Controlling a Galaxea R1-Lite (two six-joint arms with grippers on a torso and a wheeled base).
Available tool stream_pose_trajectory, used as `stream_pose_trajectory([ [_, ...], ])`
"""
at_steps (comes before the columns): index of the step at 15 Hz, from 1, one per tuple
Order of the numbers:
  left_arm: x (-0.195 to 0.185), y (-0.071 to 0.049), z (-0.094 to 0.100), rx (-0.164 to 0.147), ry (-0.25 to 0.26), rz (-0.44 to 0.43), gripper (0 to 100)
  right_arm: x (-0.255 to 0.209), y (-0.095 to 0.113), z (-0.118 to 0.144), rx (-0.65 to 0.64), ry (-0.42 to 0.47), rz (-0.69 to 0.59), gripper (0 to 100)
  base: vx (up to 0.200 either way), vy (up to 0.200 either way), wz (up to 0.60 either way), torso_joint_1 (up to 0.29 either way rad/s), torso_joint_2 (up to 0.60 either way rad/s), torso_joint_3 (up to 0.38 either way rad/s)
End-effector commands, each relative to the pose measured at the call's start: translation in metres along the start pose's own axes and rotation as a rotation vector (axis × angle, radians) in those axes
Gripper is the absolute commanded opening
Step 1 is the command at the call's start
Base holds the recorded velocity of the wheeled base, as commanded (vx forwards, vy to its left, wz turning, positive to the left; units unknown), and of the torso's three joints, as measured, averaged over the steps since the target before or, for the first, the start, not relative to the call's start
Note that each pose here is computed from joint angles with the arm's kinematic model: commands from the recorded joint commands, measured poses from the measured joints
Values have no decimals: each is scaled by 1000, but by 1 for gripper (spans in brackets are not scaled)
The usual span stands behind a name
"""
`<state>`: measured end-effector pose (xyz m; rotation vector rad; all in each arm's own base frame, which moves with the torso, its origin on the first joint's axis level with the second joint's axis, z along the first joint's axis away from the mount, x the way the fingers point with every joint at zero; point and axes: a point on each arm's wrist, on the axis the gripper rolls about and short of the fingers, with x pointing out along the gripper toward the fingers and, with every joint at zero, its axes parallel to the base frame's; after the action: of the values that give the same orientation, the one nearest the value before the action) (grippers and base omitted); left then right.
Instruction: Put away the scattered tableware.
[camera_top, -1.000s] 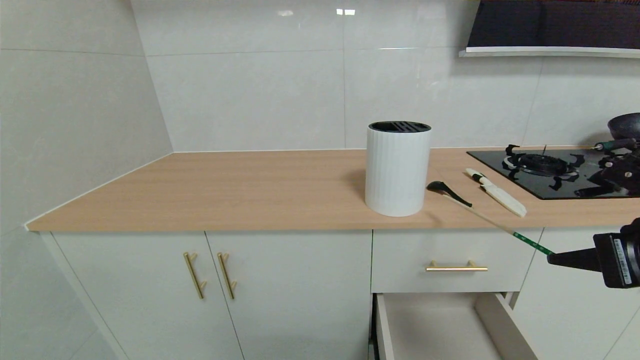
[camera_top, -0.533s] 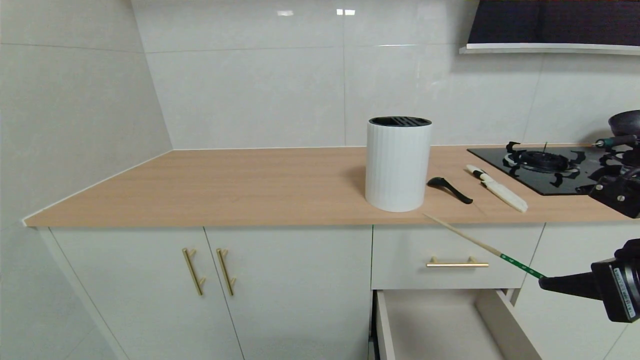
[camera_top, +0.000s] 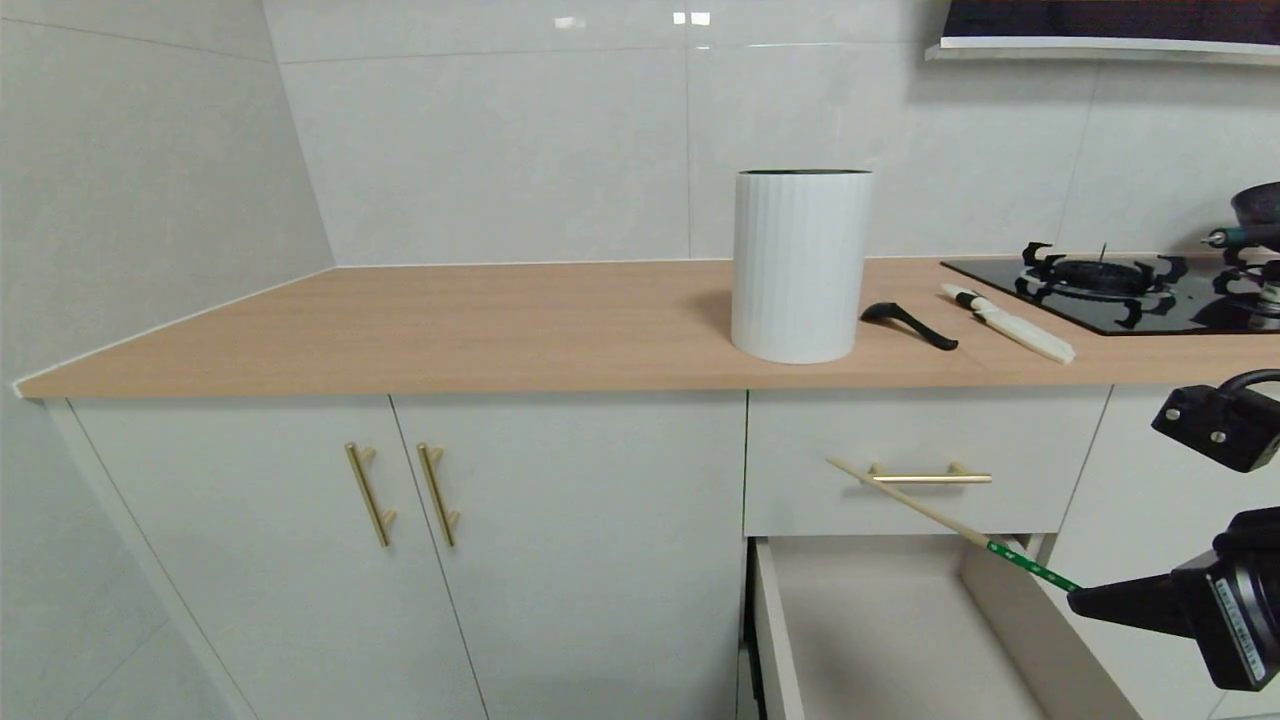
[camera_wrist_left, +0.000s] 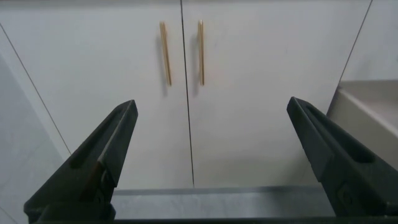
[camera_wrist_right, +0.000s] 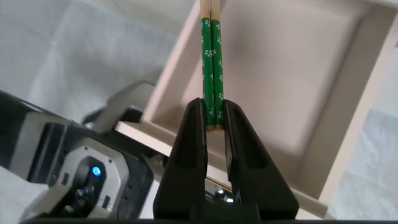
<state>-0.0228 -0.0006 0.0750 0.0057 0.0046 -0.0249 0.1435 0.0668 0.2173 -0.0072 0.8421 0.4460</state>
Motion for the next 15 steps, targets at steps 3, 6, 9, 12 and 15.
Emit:
stream_pose_trajectory([
  [3, 0, 0, 0, 0, 0, 0, 100, 14, -2, -1, 1, 57, -10, 0, 0, 0, 0, -121, 455, 313],
  [6, 0, 0, 0, 0, 0, 0, 100, 22, -3, -2, 1, 92, -14, 0, 0, 0, 0, 6, 94, 53],
  [9, 0, 0, 0, 0, 0, 0, 100, 39, -4, -1, 8, 154, -22, 0, 0, 0, 0, 0, 0, 0],
  [12, 0, 0, 0, 0, 0, 0, 100, 73, -8, 0, 23, 269, -41, 0, 0, 0, 0, -90, 128, 89],
  [15, 0, 0, 0, 0, 0, 0, 100, 133, -17, 0, 56, 385, -89, 0, 0, 0, 0, -9, 22, 11],
])
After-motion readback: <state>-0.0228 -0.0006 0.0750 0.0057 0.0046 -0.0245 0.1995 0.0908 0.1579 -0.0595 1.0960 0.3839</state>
